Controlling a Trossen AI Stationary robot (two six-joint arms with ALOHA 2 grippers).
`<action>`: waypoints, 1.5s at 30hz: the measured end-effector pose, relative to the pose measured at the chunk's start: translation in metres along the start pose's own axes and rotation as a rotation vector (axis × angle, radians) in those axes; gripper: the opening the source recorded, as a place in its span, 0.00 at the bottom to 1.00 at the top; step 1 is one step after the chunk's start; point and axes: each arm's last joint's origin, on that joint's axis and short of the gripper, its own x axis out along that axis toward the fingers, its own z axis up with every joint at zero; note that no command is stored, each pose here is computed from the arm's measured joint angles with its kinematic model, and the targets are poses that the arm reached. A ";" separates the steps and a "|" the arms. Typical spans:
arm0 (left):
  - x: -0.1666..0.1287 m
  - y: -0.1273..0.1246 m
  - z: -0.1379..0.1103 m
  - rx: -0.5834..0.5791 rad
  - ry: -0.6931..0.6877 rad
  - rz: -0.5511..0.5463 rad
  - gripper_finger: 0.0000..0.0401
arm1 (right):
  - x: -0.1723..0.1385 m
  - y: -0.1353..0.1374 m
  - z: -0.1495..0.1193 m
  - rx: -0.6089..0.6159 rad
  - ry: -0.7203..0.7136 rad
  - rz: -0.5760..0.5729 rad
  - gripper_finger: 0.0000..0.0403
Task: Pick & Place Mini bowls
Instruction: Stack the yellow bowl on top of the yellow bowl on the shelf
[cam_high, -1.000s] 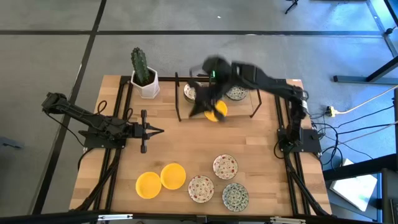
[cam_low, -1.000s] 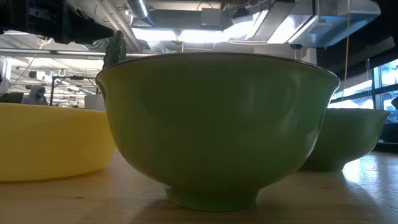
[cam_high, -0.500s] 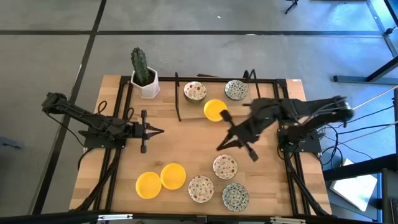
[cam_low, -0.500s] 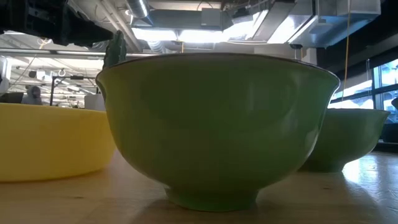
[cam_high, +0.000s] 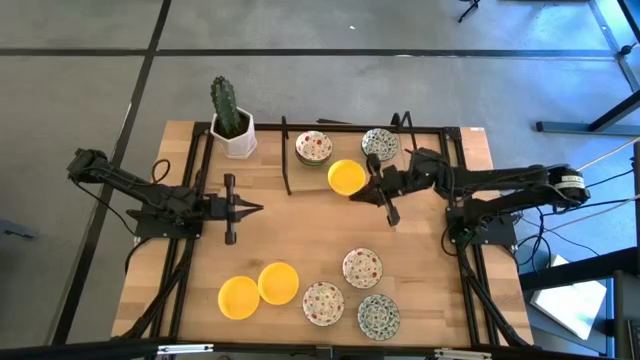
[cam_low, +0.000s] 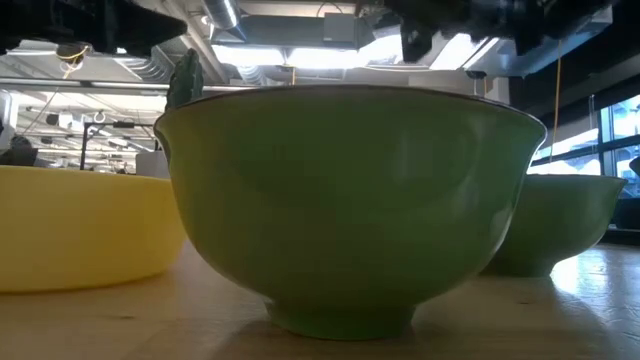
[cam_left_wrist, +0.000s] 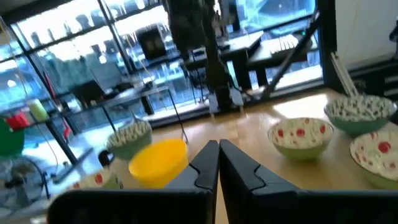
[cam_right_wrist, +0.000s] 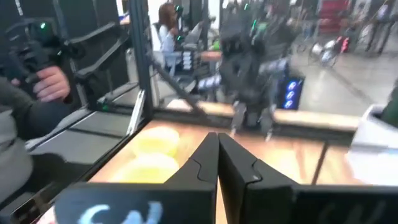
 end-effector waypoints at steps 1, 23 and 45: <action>0.000 0.000 0.001 0.000 -0.010 0.002 0.03 | 0.000 0.000 -0.006 0.016 0.015 0.009 0.01; 0.000 0.004 -0.001 -0.031 0.032 0.142 0.01 | -0.002 0.008 -0.033 -0.211 0.018 -0.009 0.04; 0.025 -0.015 -0.030 -0.238 0.223 0.196 0.00 | -0.013 0.019 -0.029 -0.011 0.073 0.101 0.02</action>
